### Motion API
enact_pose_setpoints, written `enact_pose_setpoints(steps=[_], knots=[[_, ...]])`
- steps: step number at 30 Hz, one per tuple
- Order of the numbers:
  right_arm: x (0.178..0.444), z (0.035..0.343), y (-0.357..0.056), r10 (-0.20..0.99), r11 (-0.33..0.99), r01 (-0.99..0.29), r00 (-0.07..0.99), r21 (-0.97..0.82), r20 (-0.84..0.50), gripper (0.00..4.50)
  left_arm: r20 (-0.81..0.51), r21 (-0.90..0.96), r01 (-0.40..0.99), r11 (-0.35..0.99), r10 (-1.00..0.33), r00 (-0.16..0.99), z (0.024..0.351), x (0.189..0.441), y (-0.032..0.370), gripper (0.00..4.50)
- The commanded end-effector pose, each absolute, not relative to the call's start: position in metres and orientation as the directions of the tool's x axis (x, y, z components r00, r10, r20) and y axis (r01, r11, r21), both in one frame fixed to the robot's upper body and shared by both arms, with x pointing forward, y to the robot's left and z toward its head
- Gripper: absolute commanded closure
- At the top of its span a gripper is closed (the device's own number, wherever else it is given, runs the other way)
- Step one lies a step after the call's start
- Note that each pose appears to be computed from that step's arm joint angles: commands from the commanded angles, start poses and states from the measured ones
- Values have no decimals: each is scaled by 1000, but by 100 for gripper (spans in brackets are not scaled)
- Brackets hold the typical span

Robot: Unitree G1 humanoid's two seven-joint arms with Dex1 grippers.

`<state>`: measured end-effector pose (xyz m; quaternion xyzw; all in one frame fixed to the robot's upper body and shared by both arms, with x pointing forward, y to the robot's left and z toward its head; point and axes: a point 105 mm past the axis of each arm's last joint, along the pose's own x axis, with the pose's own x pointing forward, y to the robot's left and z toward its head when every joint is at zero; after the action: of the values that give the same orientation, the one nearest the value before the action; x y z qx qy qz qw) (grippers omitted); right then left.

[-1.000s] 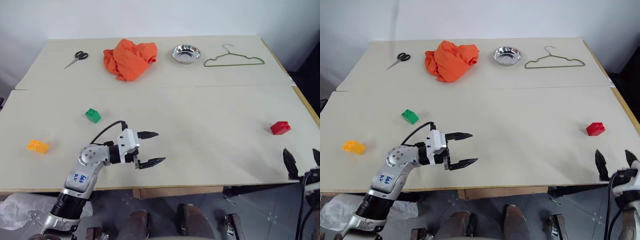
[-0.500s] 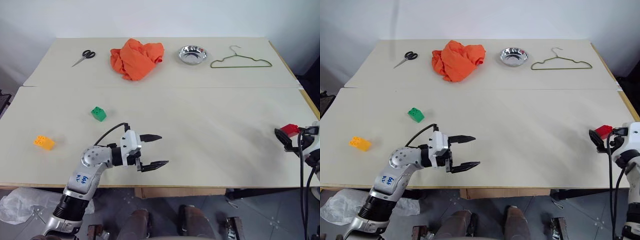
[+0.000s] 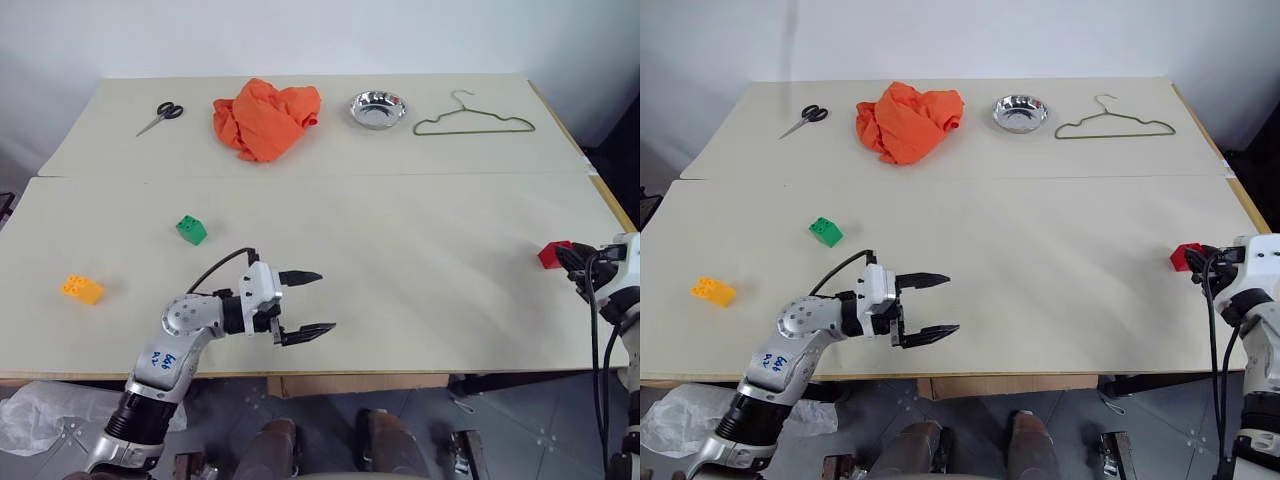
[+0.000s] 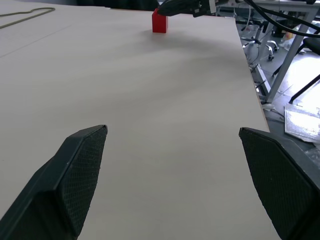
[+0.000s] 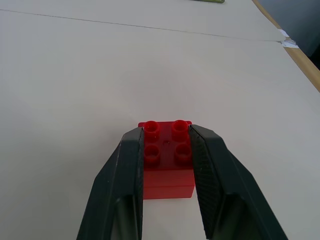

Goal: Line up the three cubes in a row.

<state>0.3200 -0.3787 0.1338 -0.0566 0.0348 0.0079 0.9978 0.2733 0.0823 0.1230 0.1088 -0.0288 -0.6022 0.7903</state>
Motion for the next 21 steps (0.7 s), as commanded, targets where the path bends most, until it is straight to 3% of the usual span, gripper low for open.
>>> enact_pose_setpoints(steps=[1,2,13,17,21], knots=[[318,122,-375,32,995,-42,994,-89,-103,354,-64,248,938,243,-962,267,133,271,81,0],[318,122,-374,38,996,-46,994,-82,-98,354,-64,248,938,244,-962,267,133,271,81,0],[318,145,-381,20,990,-23,1000,-137,-23,3,-65,242,941,238,-963,260,131,268,80,0],[322,148,-386,-12,992,10,1000,-129,-16,3,-65,240,942,236,-964,258,132,268,80,0],[326,135,-386,-4,992,-8,995,-125,-96,3,-67,242,941,235,-964,258,132,268,81,0]])
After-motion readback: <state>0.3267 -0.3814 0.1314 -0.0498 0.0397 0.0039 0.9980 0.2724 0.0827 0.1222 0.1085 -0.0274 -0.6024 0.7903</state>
